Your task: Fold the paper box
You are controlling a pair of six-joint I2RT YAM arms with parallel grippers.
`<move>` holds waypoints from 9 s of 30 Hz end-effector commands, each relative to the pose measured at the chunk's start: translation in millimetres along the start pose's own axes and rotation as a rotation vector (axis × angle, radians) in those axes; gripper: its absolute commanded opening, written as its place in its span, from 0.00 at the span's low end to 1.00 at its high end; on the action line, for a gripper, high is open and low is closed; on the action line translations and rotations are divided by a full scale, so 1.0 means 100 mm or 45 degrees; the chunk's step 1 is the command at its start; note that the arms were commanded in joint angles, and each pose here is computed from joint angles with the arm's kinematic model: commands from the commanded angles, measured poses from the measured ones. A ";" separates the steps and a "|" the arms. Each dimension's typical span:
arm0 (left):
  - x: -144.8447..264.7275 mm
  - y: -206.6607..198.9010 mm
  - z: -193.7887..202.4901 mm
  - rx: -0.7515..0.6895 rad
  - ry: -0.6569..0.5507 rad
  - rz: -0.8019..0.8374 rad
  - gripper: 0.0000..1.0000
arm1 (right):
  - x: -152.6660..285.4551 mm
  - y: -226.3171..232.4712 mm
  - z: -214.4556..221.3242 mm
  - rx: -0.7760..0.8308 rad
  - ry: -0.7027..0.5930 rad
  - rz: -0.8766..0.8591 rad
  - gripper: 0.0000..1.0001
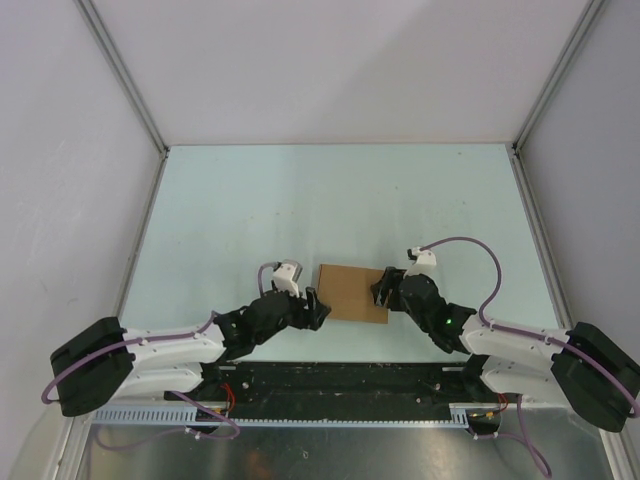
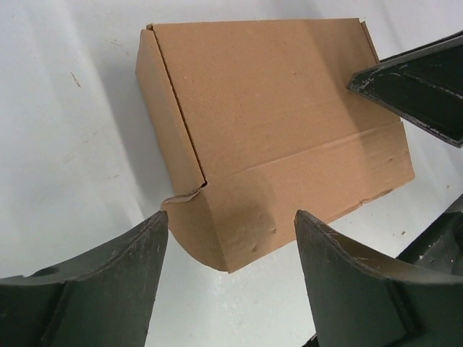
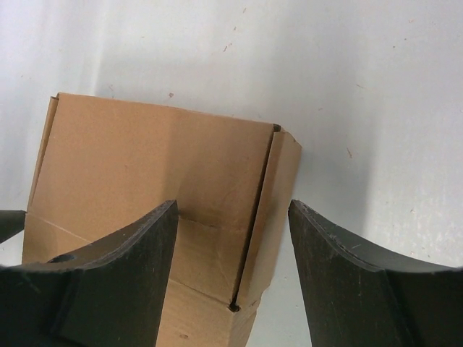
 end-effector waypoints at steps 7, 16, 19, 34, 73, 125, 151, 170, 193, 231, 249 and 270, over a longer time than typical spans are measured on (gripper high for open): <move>-0.09 -0.18 -0.06 -0.019 0.007 0.044 0.76 | -0.02 0.08 -0.14 -0.043 -0.068 -0.037 0.68; -0.12 -0.22 -0.08 -0.017 0.003 0.061 0.76 | -0.02 0.07 -0.14 -0.040 -0.065 -0.037 0.68; -0.12 -0.23 -0.09 -0.013 -0.002 0.071 0.76 | -0.02 0.08 -0.14 -0.040 -0.065 -0.042 0.68; -0.11 -0.28 -0.08 -0.004 0.025 0.135 0.63 | -0.03 0.07 -0.13 -0.042 -0.061 -0.040 0.68; -0.31 -0.06 0.06 -0.194 0.001 -0.092 0.41 | -0.05 0.05 -0.09 -0.031 -0.037 -0.031 0.68; -0.51 -0.89 -1.13 -0.370 -0.310 0.198 0.53 | 0.53 -0.14 -0.11 -0.124 -0.100 -0.004 0.64; -2.03 -0.32 -0.91 -0.384 0.318 -0.010 0.16 | 0.36 0.19 0.27 -0.007 0.157 -0.174 0.00; -1.34 0.16 -0.22 -0.217 0.467 -0.038 0.12 | 0.12 0.01 0.03 -0.018 0.117 -0.081 0.00; -0.86 0.11 -0.28 -0.203 0.166 -0.185 0.11 | -0.24 -0.12 -0.22 0.019 0.202 -0.004 0.00; -0.90 0.08 -0.08 -0.301 0.127 -0.330 0.01 | -0.33 0.01 -0.10 0.091 0.307 0.070 0.00; -0.17 0.07 0.23 -0.217 0.104 -0.244 0.01 | 0.31 0.22 0.41 0.132 0.405 0.151 0.06; -0.21 -0.42 0.45 -0.307 0.235 -0.062 0.00 | 0.48 0.50 0.53 0.112 0.469 -0.086 0.06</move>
Point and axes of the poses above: each gripper's point midway between its finger pads, its own x axis back along the fingers, its own y axis along the line the jaws close on, z = x × y, the point moved 10 cm from there along x, back along the fingers, and after that the axes turned 13 degrees about x, right-handed, at the moved point
